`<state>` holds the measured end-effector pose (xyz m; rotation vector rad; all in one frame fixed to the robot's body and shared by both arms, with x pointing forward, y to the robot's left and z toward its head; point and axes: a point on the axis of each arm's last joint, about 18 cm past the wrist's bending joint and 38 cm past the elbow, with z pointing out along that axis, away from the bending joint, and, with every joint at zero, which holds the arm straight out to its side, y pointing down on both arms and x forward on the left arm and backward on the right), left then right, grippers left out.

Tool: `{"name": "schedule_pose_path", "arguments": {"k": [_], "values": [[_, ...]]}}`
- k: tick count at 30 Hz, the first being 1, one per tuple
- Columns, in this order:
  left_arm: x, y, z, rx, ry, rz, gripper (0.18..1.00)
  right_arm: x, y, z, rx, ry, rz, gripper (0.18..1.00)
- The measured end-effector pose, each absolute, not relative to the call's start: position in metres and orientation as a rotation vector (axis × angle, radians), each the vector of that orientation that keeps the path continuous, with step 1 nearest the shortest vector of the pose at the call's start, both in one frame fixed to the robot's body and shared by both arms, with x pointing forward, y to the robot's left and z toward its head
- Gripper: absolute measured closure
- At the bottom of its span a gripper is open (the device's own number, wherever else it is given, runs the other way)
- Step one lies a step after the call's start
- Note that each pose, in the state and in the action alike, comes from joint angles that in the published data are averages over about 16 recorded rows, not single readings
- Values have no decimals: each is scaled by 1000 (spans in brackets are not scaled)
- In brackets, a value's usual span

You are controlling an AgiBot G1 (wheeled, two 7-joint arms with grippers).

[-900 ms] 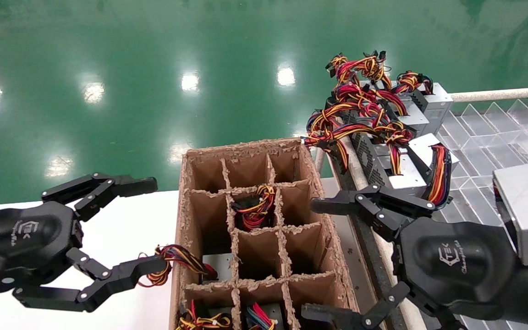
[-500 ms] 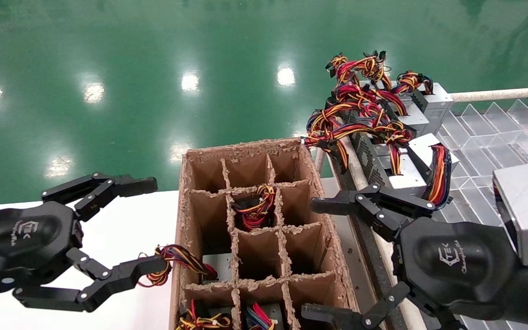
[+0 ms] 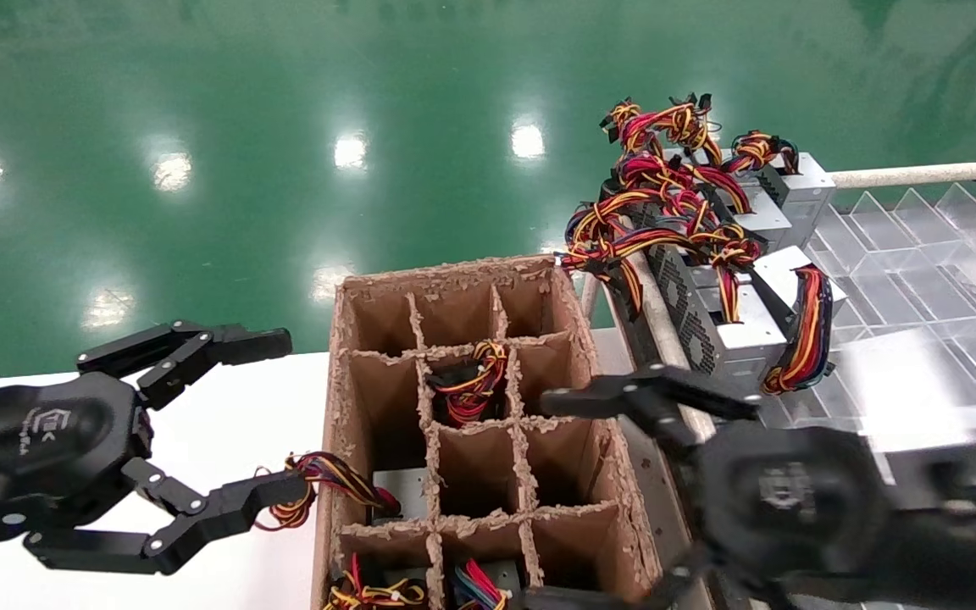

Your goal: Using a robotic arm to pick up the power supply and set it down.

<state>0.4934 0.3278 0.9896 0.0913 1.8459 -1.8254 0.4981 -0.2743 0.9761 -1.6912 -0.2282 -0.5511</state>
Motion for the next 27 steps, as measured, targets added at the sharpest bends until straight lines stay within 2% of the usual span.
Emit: {"name": "schedule_pose_path", "arguments": {"k": [6,12,18,27], "values": [[493,328,990,91,1846,-1825,231,519,-239,958,-1796,-244,-516,179],[493,328,990,91,1846,-1825,302,535,-205,939,-1890,-266,-458,179],[493,328,990,91,1846,-1825,404,547,-182,924,-1940,-285,-403,179],[493,328,990,91,1846,-1825,620,563,-164,913,-1949,-275,-363,198]]}}
